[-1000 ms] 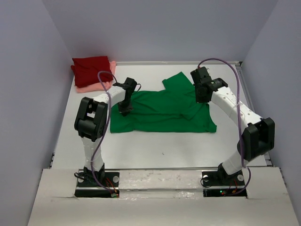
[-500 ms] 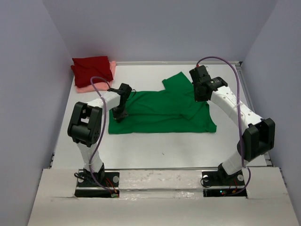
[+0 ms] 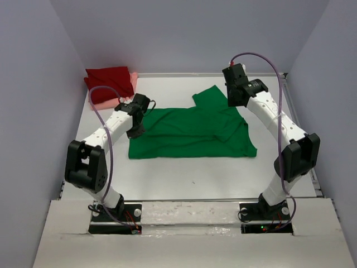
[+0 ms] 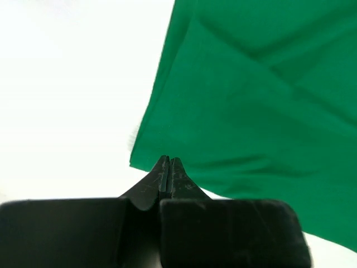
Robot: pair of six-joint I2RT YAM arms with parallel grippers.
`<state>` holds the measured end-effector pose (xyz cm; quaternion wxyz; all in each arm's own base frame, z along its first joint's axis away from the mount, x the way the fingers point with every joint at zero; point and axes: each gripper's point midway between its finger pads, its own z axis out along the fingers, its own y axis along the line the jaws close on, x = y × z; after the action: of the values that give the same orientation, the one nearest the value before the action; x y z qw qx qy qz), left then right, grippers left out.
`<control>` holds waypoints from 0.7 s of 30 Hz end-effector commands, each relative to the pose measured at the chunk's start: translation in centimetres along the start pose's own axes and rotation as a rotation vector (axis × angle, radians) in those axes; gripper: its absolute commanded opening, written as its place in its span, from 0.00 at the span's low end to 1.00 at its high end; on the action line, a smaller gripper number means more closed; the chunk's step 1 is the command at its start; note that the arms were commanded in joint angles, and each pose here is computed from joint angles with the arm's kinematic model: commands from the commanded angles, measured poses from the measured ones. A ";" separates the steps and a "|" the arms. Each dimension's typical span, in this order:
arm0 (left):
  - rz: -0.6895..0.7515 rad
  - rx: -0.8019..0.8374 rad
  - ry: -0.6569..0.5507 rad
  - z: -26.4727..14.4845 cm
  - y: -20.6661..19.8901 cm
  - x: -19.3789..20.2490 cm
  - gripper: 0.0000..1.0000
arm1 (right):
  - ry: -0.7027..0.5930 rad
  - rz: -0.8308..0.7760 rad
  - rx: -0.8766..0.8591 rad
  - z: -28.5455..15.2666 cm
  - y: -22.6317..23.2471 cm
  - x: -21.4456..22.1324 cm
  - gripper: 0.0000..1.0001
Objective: Fold and stack the t-shirts
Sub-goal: Fold the flattened tshirt in 1/3 of the way
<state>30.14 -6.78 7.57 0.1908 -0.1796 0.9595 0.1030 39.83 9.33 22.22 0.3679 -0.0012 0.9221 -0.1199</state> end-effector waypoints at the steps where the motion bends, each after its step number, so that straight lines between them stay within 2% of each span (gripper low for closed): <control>1: -0.080 0.004 -0.199 -5.8 1.4 -5.9 0.00 | 0.004 -0.016 0.007 1.2 0.4 -2.1 0.34; 2: -0.081 0.036 -0.226 -7.0 0.9 -7.1 0.00 | 0.012 0.023 0.002 1.2 0.1 -2.7 0.32; 3: -0.073 0.055 -0.228 -7.5 0.6 -7.4 0.00 | 0.056 0.053 -0.029 1.4 0.6 -1.9 0.26; 4: -0.063 0.084 -0.215 -7.9 0.1 -7.4 0.00 | 0.081 0.079 -0.053 1.6 0.9 -1.3 0.05; 5: -0.062 0.101 -0.226 -8.5 -0.1 -7.7 0.00 | 0.120 0.085 -0.072 2.1 1.3 0.8 0.00; 9: -0.079 0.163 -0.256 -9.4 -0.6 -8.0 0.00 | 0.094 0.105 -0.039 3.2 0.7 3.5 0.00; 14: -0.068 0.216 -0.267 -9.4 -1.0 -7.6 0.00 | 0.136 0.135 -0.230 3.3 4.1 6.4 0.00; 15: -0.065 0.226 -0.277 -9.5 -1.1 -7.6 0.00 | 0.144 0.147 -0.285 2.8 4.9 6.8 0.26; 16: -0.065 0.235 -0.283 -9.7 -1.2 -7.7 0.00 | 0.153 0.147 -0.310 3.0 5.3 7.6 0.39; 17: -0.063 0.240 -0.288 -9.8 -1.1 -7.7 0.00 | 0.158 0.151 -0.335 2.8 5.7 7.9 0.46; 18: -0.062 0.241 -0.293 -9.9 -1.1 -7.8 0.00 | 0.160 0.149 -0.351 2.8 6.0 8.2 0.58; 21: -0.058 0.242 -0.303 -10.1 -1.2 -8.2 0.00 | 0.192 0.131 -0.365 3.6 6.5 9.3 0.57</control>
<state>33.83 -8.08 17.89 0.3239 -0.1739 0.9297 0.0219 34.69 11.42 10.89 0.2452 0.0140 0.9694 0.0039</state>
